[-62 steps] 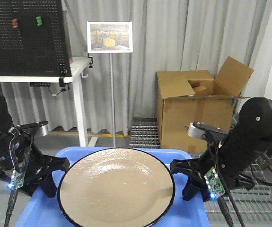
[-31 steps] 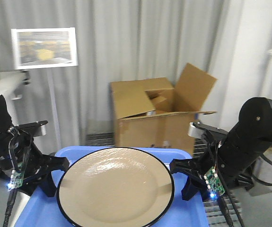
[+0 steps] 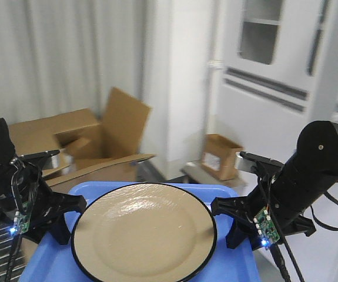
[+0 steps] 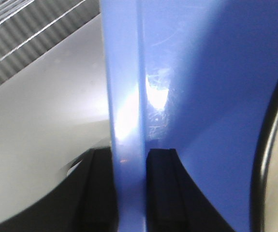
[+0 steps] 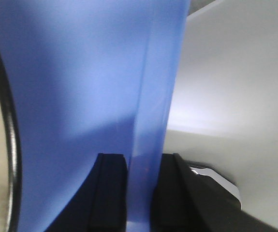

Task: Place disk in tray to left cabinet
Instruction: 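Hold the tray with both grippers while driving to the open cabinet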

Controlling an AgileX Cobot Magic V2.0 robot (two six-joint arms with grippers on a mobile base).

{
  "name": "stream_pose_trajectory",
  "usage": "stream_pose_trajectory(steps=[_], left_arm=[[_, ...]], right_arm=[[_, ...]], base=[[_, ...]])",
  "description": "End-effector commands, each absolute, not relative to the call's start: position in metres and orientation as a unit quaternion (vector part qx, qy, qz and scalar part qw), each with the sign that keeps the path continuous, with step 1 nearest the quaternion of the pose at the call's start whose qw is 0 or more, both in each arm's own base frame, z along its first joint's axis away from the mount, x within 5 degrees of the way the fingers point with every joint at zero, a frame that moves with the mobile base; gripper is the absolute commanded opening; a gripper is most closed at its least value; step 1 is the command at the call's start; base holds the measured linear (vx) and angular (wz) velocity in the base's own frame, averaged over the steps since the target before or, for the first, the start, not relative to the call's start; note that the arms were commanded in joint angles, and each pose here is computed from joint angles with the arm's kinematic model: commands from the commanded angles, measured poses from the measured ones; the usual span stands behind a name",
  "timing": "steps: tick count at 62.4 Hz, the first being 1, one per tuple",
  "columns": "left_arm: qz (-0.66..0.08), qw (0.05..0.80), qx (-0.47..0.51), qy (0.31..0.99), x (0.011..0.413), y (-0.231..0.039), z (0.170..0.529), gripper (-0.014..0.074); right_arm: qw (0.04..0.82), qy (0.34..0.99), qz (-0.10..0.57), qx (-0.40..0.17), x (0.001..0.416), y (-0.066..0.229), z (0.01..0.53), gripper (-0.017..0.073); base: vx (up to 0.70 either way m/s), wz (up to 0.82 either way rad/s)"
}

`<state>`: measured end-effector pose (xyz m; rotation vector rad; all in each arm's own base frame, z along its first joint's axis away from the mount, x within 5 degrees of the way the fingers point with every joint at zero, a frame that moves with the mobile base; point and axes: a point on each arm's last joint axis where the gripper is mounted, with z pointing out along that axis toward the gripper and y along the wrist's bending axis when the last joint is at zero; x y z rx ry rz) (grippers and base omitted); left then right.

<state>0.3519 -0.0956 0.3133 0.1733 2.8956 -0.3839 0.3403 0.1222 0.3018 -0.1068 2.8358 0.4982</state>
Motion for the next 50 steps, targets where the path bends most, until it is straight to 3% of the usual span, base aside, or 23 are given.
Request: stream_pose_trajectory(steps=[1, 50], left_arm=[[-0.152, 0.155, 0.063, 0.974, 0.3431, -0.0983, 0.344, 0.0], [-0.152, 0.152, 0.063, 0.975, 0.3435, -0.0984, 0.3429, 0.0]], right_arm=[[0.183, 0.963, 0.19, -0.047, 0.3346, 0.1219, 0.3333, -0.0002], [0.18, 0.964, 0.19, -0.048, 0.3336, 0.1218, 0.3335, -0.0002]], base=[[0.33, -0.79], [0.23, -0.77]])
